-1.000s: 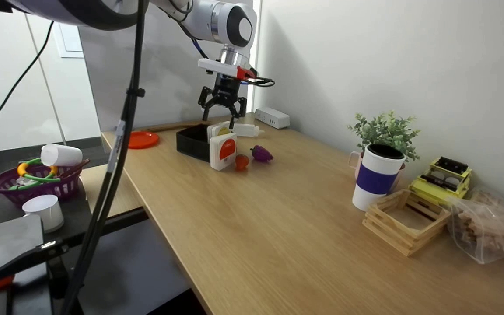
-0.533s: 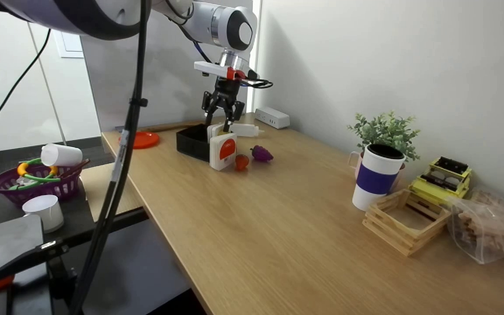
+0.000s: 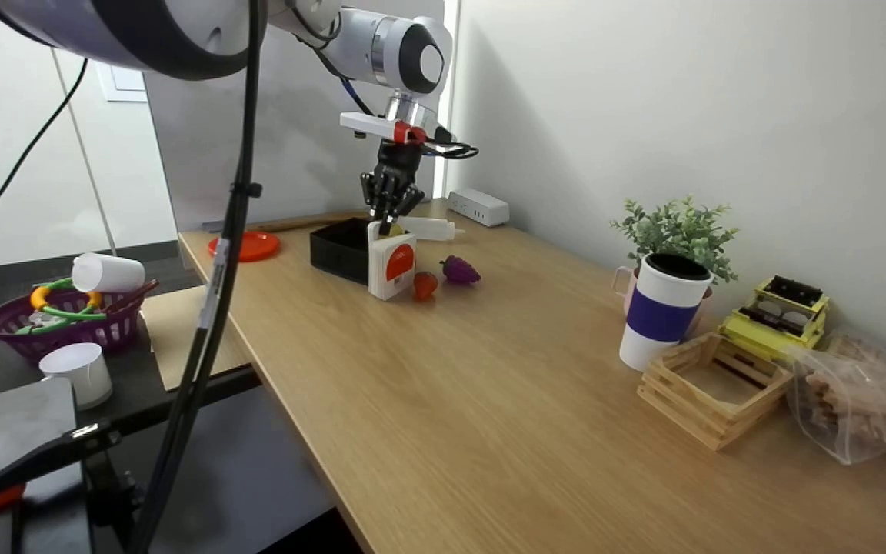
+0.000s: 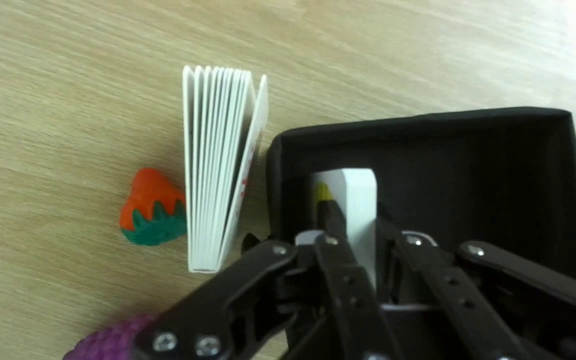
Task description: Take the books out of the bookcase and put them upright on the table
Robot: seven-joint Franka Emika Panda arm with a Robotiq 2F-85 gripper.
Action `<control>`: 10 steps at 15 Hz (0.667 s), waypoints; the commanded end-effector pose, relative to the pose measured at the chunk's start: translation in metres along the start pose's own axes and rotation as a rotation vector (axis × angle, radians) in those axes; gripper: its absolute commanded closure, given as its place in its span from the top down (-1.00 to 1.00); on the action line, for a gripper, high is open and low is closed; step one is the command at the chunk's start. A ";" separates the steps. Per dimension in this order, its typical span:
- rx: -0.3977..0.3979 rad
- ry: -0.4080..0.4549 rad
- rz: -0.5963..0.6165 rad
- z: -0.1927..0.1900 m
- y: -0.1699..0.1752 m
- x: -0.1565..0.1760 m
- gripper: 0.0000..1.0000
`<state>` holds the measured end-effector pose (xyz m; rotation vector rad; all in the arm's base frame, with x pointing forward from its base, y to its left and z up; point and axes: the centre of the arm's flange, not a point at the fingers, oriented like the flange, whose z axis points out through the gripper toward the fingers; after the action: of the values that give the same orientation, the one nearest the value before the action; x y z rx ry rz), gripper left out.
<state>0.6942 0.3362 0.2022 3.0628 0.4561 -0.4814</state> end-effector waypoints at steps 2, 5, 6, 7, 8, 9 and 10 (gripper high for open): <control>-0.032 0.007 0.024 -0.021 -0.016 0.020 -0.93; -0.063 0.027 0.051 -0.033 -0.031 0.008 -0.93; -0.074 0.034 0.066 -0.038 -0.038 0.004 -0.93; -0.085 0.044 0.088 -0.043 -0.044 0.000 -0.93; -0.096 0.058 0.119 -0.049 -0.050 -0.004 -0.93; -0.110 0.072 0.150 -0.055 -0.054 -0.009 -0.93; -0.124 0.094 0.201 -0.062 -0.057 -0.015 -0.93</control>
<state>0.6793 0.3775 0.2418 3.0173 0.3030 -0.3599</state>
